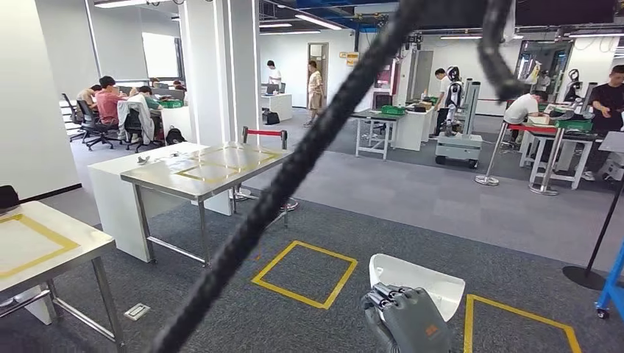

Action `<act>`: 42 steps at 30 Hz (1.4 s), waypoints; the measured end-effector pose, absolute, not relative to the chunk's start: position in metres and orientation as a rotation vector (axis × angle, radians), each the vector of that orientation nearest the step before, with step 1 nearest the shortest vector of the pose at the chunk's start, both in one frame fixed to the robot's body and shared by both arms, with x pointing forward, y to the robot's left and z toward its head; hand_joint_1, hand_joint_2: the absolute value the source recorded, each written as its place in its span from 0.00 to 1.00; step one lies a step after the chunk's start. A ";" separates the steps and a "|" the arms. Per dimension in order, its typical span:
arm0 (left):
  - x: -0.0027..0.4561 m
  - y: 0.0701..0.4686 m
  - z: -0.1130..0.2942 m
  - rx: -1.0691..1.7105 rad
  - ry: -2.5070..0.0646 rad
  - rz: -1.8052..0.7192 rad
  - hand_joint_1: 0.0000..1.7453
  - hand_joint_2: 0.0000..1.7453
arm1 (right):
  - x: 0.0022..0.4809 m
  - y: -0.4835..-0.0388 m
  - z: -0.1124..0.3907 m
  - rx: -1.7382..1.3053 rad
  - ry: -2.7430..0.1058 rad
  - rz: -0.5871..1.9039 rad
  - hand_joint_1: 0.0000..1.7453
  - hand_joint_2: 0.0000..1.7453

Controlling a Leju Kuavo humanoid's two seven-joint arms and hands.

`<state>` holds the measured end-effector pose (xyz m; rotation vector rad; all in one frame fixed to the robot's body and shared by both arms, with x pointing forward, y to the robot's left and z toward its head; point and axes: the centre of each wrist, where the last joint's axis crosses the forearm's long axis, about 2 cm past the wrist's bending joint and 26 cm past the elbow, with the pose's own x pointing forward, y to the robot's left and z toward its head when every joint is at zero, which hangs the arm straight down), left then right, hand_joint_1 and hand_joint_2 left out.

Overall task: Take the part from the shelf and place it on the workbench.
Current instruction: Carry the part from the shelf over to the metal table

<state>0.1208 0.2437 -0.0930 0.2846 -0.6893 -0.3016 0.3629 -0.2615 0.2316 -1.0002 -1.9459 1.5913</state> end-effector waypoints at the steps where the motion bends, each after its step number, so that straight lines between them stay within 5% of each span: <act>1: 0.120 0.244 -0.093 0.285 -0.688 -0.302 0.00 1.00 | 0.363 -0.262 0.231 -0.999 -1.944 1.592 1.00 1.00; 14: 0.120 0.247 -0.094 0.235 -0.680 -0.285 0.00 1.00 | 0.368 -0.259 0.240 -1.006 -1.960 1.598 1.00 1.00; 42: 0.074 0.353 -0.103 -0.099 -0.688 0.263 0.00 1.00 | 0.360 -0.278 0.232 -1.048 -1.904 1.621 1.00 1.00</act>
